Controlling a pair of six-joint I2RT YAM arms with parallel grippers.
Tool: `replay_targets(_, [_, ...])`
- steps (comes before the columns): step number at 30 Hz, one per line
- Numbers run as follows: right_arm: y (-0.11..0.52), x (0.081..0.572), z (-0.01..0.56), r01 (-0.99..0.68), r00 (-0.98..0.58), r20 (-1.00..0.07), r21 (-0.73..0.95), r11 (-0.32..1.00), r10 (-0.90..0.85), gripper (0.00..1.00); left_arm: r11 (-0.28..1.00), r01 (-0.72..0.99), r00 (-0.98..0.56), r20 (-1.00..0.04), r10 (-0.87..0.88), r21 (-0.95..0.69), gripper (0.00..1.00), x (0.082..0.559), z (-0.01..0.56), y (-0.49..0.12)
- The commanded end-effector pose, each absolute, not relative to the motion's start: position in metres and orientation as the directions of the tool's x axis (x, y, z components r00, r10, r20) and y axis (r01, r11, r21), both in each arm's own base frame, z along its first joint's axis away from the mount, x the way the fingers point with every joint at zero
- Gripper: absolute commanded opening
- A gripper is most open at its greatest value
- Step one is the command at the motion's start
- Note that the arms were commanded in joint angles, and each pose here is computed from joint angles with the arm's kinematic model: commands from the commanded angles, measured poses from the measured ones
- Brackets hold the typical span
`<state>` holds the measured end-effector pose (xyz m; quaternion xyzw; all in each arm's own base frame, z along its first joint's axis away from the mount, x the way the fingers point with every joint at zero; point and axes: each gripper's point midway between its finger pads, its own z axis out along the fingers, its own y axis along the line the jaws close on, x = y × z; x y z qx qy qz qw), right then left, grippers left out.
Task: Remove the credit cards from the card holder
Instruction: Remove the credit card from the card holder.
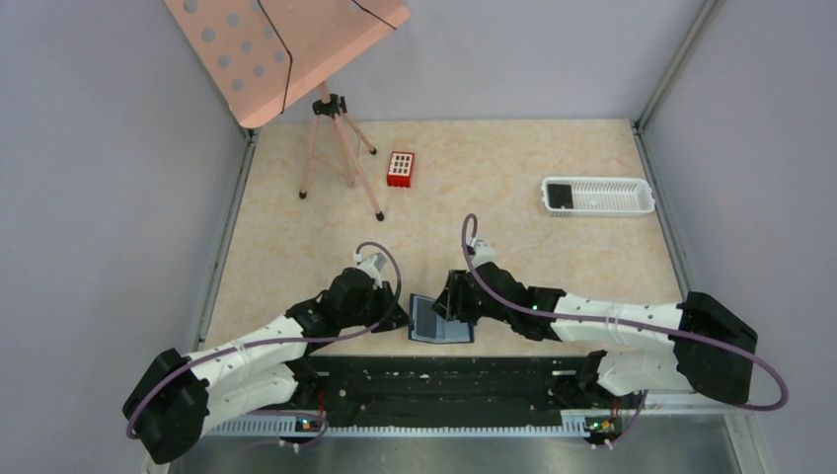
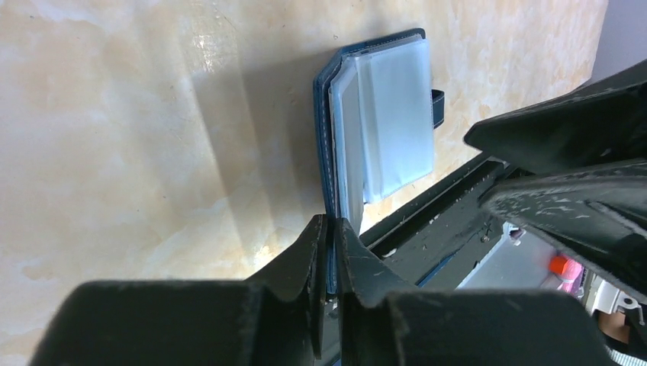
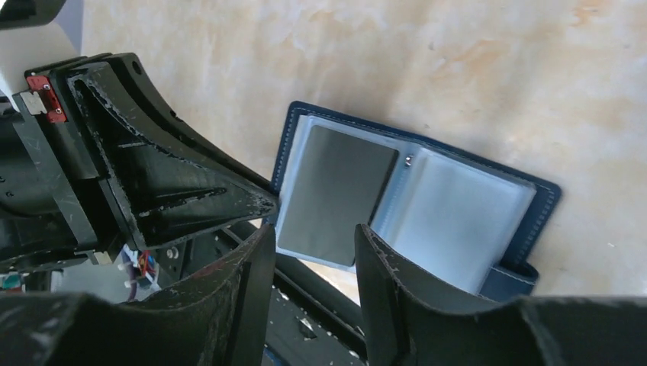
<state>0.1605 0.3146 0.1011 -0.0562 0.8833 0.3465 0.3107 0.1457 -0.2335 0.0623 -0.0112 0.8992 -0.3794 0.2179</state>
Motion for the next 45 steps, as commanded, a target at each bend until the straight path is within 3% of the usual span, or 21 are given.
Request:
replay_targets(1, [0.343, 0.156, 0.110, -0.394, -0.802, -0.589, 0.645, 0.654, 0.098, 0.41, 0.686, 0.156, -0.896, -0.394, -0.205, -0.711, 0.16, 0.149, 0.067, -0.238])
replay_targets(7, [0.338, 0.160, 0.082, -0.355, -0.830, -0.550, 0.646, 0.676, 0.089, 0.32, 0.675, 0.160, -0.896, -0.393, -0.207, -0.720, 0.27, 0.150, 0.069, -0.241])
replay_targets(21, [0.328, 0.158, 0.062, -0.322, -0.860, -0.497, 0.702, 0.636, 0.113, 0.33, 0.634, 0.182, -0.907, -0.377, -0.187, -0.752, 0.35, 0.150, 0.067, -0.254])
replay_targets(23, [0.328, 0.157, 0.062, -0.327, -0.861, -0.496, 0.710, 0.624, 0.114, 0.33, 0.628, 0.185, -0.909, -0.374, -0.182, -0.756, 0.32, 0.149, 0.067, -0.255])
replay_targets(27, [0.325, 0.155, 0.063, -0.330, -0.867, -0.483, 0.743, 0.582, 0.125, 0.34, 0.619, 0.186, -0.913, -0.367, -0.177, -0.763, 0.11, 0.148, 0.066, -0.257])
replay_targets(31, [0.322, 0.152, 0.071, -0.380, -0.853, -0.505, 0.773, 0.508, 0.131, 0.36, 0.596, 0.202, -0.912, -0.372, -0.176, -0.777, 0.00, 0.146, 0.071, -0.259])
replay_targets(45, [0.297, 0.153, 0.107, -0.478, -0.797, -0.563, 0.809, 0.342, 0.219, 0.37, 0.445, 0.302, -0.861, -0.442, -0.253, -0.843, 0.00, 0.145, 0.108, -0.264])
